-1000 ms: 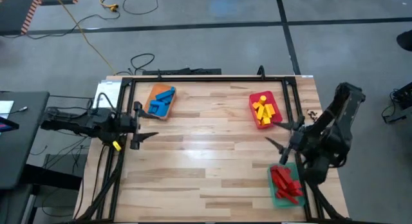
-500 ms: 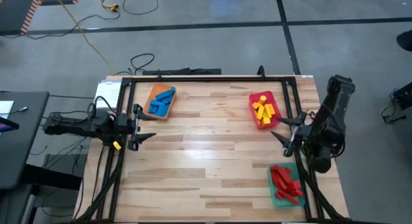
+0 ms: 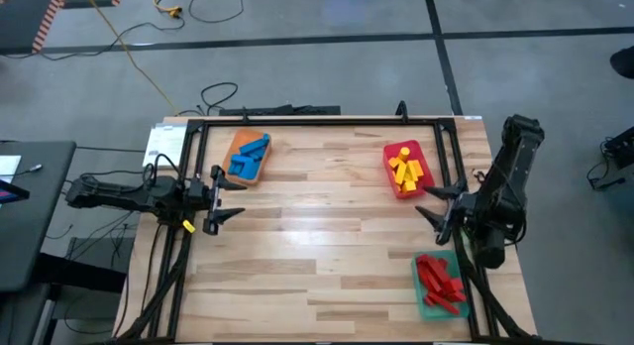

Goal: Sort blocks
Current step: Return to Home Position

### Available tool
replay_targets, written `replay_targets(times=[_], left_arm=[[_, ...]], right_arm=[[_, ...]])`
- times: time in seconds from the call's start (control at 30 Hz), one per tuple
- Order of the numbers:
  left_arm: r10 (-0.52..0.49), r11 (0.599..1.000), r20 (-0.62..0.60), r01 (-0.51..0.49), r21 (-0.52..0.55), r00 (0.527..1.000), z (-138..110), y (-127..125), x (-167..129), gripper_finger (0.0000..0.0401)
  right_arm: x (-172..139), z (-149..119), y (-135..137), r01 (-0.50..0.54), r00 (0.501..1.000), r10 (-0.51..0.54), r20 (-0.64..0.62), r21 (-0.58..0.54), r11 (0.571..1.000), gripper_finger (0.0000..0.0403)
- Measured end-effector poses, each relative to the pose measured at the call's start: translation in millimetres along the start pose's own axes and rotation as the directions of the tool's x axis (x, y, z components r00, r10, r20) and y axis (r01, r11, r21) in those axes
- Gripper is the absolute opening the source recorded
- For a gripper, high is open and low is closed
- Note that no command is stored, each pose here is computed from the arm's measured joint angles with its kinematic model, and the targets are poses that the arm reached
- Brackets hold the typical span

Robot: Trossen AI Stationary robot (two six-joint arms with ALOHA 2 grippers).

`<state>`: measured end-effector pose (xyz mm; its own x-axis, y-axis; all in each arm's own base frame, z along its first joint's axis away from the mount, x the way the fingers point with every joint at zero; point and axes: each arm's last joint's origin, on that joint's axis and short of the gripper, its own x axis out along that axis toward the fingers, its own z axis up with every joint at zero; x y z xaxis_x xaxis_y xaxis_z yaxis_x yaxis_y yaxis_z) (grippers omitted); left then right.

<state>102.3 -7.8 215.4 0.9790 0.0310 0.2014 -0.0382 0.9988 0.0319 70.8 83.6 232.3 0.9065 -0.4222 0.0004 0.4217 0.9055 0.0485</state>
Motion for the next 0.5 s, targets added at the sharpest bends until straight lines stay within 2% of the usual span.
replay_targets(times=[0.13, 0.3, 0.4, 0.5], left_arm=[[0.001, 1.000, 0.000, -0.001, 0.003, 1.000, 0, 0, 0, 0.0275], [0.017, 1.000, -0.001, -0.017, -0.013, 1.000, 0, 2, 0, 0.0275], [0.022, 1.000, -0.001, -0.022, -0.018, 1.000, 0, 2, 0, 0.0275], [0.022, 1.000, -0.002, -0.022, -0.018, 1.000, 0, 2, 0, 0.0275]], right_arm=[[-5, 0, 20, -0.070, 0.996, 0.073, -0.050, 0.050, 0.996, 0.0290], [-2, 2, 46, -0.159, 0.965, 0.197, -0.176, 0.207, 0.965, 0.0290], [8, 8, 65, -0.240, 0.919, 0.322, -0.228, 0.323, 0.915, 0.0290], [25, 19, 85, -0.382, 0.854, 0.486, -0.186, 0.409, 0.828, 0.0290]])
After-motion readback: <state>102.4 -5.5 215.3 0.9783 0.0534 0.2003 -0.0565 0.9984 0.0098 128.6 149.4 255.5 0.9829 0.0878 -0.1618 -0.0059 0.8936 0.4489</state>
